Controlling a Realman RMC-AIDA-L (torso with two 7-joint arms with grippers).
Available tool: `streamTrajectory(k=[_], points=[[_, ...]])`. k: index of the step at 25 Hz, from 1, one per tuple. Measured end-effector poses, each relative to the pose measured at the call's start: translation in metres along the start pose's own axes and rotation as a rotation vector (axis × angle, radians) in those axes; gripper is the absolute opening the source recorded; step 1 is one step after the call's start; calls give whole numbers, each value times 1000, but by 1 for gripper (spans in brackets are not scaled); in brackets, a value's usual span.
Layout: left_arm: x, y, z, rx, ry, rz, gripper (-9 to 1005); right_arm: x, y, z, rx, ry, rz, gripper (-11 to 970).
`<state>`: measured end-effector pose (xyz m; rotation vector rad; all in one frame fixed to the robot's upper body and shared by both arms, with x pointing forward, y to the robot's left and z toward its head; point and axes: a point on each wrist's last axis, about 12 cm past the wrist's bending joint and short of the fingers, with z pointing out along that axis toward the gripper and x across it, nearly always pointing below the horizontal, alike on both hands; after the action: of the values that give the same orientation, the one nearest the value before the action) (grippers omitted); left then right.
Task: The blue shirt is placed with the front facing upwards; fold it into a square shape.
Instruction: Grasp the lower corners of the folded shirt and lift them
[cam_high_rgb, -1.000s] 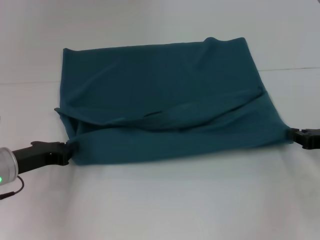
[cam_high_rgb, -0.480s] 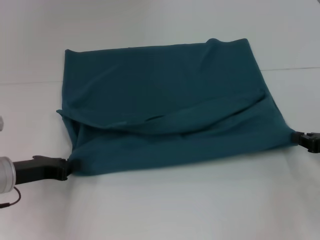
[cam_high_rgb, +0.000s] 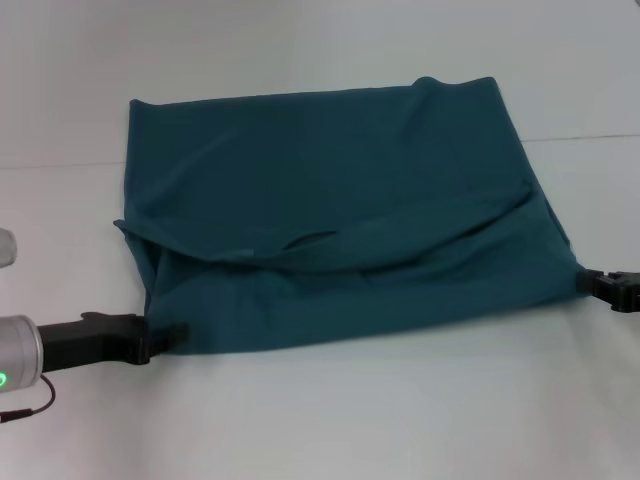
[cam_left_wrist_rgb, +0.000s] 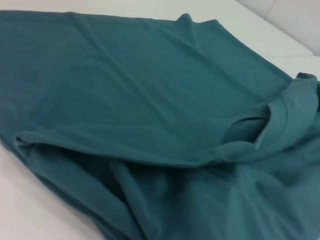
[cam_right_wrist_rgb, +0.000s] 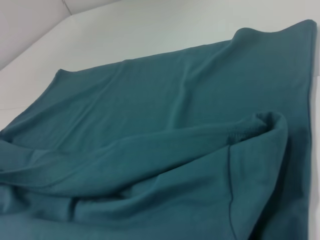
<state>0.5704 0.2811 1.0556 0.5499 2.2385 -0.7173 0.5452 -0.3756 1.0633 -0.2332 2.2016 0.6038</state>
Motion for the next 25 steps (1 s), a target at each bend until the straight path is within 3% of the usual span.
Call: streamTrajectory(k=[14, 25], points=[[13, -2, -2, -2, -4, -9, 600, 0, 0, -2, -8, -1, 1, 32], [11, -7, 7, -8, 8, 41, 567, 0, -1, -3, -5, -5, 6, 32]])
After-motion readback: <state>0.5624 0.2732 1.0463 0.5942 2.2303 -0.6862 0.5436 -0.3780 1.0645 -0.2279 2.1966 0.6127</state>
